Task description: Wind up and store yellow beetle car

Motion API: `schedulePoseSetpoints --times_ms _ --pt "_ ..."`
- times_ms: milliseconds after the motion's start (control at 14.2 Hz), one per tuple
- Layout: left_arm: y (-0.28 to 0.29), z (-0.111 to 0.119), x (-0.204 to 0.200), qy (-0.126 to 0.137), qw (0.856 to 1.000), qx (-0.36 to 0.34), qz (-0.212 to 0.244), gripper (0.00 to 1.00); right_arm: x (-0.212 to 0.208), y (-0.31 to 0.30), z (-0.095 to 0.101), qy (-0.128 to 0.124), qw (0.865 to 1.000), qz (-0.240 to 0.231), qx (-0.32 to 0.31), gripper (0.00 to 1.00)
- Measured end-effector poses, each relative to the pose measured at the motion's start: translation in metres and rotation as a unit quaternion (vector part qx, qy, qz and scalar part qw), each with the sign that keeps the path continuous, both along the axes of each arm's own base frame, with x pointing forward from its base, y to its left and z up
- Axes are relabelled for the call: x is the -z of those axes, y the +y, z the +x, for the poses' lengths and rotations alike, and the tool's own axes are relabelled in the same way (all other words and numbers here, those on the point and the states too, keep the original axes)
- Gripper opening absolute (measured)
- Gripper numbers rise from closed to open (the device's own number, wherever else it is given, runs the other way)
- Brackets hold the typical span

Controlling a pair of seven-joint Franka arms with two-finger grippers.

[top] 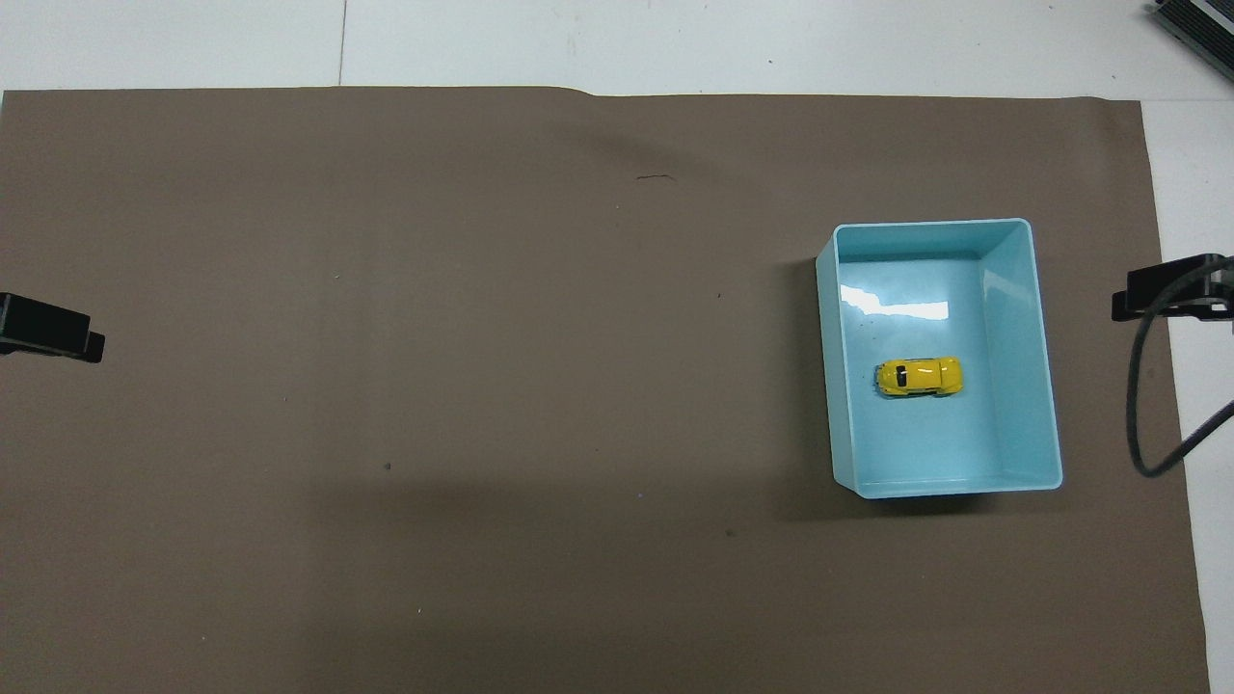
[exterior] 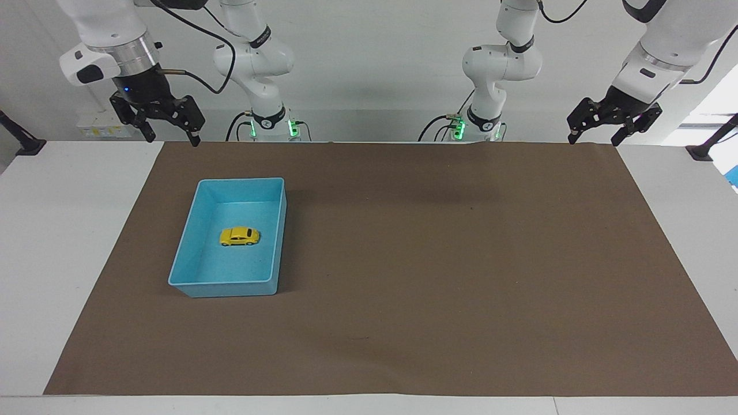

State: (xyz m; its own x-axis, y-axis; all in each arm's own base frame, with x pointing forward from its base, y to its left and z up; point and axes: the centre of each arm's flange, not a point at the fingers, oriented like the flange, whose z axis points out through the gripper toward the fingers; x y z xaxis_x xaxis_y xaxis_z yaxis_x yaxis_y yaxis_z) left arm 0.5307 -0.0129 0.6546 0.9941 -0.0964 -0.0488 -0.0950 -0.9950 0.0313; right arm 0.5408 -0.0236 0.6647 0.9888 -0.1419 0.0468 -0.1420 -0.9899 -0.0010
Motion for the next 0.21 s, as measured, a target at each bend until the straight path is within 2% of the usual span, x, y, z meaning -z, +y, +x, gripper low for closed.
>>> schedulePoseSetpoints --times_ms 211 --pt "0.0009 -0.0005 0.0003 0.002 1.0 -0.001 0.0 1.0 -0.0003 0.0 0.0 0.0 1.0 0.0 0.0 1.0"
